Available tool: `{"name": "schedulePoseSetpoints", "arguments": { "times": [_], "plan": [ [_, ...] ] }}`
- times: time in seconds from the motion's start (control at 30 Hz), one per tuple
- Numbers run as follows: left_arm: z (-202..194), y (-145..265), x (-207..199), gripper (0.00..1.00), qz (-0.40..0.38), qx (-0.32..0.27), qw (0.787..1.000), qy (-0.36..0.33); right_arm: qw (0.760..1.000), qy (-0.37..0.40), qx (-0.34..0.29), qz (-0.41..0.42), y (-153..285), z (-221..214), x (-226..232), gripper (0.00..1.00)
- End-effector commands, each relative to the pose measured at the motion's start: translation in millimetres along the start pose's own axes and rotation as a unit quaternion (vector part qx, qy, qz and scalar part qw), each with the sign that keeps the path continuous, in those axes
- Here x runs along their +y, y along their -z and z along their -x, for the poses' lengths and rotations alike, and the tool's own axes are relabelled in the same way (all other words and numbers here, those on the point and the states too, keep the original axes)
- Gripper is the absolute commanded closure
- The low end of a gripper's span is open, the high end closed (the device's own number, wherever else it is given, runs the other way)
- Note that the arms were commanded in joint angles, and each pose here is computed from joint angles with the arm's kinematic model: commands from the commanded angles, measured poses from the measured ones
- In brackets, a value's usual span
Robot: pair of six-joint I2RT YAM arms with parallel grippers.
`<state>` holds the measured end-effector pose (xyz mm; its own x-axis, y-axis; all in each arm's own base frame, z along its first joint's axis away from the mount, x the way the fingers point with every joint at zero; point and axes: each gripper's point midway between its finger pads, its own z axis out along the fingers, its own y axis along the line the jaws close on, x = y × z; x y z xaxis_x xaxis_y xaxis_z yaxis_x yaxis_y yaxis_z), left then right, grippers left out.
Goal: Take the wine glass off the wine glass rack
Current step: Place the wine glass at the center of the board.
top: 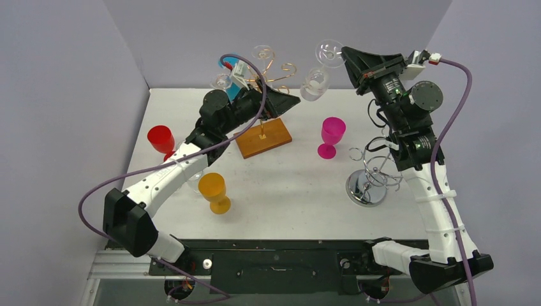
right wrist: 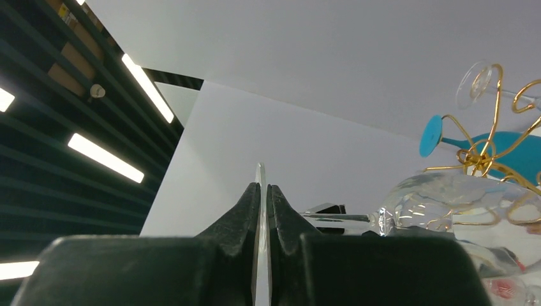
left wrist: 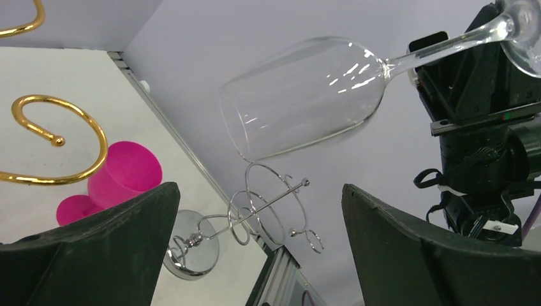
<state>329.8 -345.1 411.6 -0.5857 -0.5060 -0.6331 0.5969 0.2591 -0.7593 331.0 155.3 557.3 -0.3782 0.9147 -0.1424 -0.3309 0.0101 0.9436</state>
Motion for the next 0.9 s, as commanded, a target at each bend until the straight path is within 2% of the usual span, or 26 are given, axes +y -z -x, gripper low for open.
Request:
{"name": "schedulePoseSetpoints", "arguments": {
  "times": [0.0,0.37,0.8,0.87],
  "plan": [
    [30.1,-3.7,-47.8,0.04,-0.096,-0.059,0.994,-0.01,0.997,-0.026,-0.01,0.071,12.2,-2.1,51.0,1.0],
    [31.8,-11.3,-47.3,0.03,-0.12,-0.068,0.991,0.003,0.99,-0.087,0.002,0.11,13.8,-4.4,66.9,1.0],
    [42.5,4.0,-84.9,0.0,-0.237,-0.09,0.967,0.01,0.975,-0.165,0.042,0.144,9.4,-13.7,68.5,1.0],
    [43.8,6.6,-89.8,0.05,-0.249,-0.091,0.964,0.011,0.971,-0.179,0.049,0.151,9.3,-14.4,68.2,1.0]
  ]
}}
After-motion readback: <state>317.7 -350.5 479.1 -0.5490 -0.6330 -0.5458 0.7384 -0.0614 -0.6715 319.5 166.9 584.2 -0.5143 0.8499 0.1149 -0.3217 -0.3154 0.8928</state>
